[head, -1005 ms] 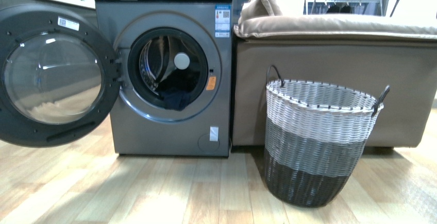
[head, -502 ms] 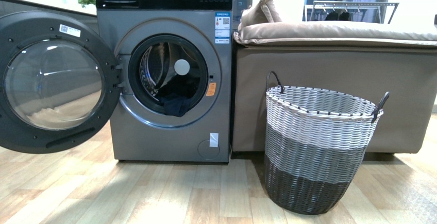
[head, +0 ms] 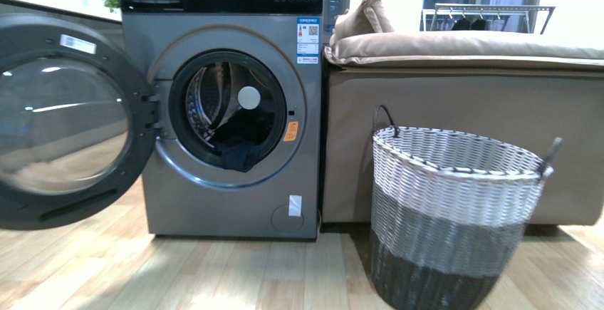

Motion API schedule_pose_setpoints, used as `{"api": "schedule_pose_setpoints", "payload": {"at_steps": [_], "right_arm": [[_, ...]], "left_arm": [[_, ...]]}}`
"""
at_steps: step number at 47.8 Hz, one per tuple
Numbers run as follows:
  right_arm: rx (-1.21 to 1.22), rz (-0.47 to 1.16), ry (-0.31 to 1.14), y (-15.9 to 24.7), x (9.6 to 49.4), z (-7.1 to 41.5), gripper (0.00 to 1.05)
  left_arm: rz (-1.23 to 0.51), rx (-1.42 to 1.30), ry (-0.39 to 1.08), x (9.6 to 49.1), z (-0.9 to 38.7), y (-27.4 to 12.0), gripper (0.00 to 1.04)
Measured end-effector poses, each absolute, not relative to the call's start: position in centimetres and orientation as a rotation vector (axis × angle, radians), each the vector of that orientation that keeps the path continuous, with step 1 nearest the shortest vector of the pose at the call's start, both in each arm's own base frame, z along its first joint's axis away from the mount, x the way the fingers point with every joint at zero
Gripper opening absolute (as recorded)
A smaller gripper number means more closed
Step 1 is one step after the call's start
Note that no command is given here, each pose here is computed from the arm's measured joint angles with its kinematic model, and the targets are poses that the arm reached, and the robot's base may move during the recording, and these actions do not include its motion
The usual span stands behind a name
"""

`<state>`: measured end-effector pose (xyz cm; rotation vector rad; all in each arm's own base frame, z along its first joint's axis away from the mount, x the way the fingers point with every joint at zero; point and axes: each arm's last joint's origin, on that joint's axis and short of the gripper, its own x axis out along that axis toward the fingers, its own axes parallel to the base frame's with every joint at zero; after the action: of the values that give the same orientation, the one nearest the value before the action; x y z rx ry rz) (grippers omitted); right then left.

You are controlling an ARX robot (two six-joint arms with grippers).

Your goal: Collect clothes from washing machine

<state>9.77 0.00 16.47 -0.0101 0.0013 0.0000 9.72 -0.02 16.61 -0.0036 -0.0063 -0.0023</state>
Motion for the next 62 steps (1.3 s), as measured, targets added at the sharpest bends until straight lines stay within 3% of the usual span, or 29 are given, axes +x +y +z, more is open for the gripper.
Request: {"api": "schedule_pose_setpoints", "payload": {"at_steps": [62], "right_arm": [[-0.010, -0.001, 0.002, -0.01, 9.77, 16.46, 0.97]], "left_arm": [[-0.001, -0.004, -0.006, 9.72, 16.61, -0.02, 0.98]]}}
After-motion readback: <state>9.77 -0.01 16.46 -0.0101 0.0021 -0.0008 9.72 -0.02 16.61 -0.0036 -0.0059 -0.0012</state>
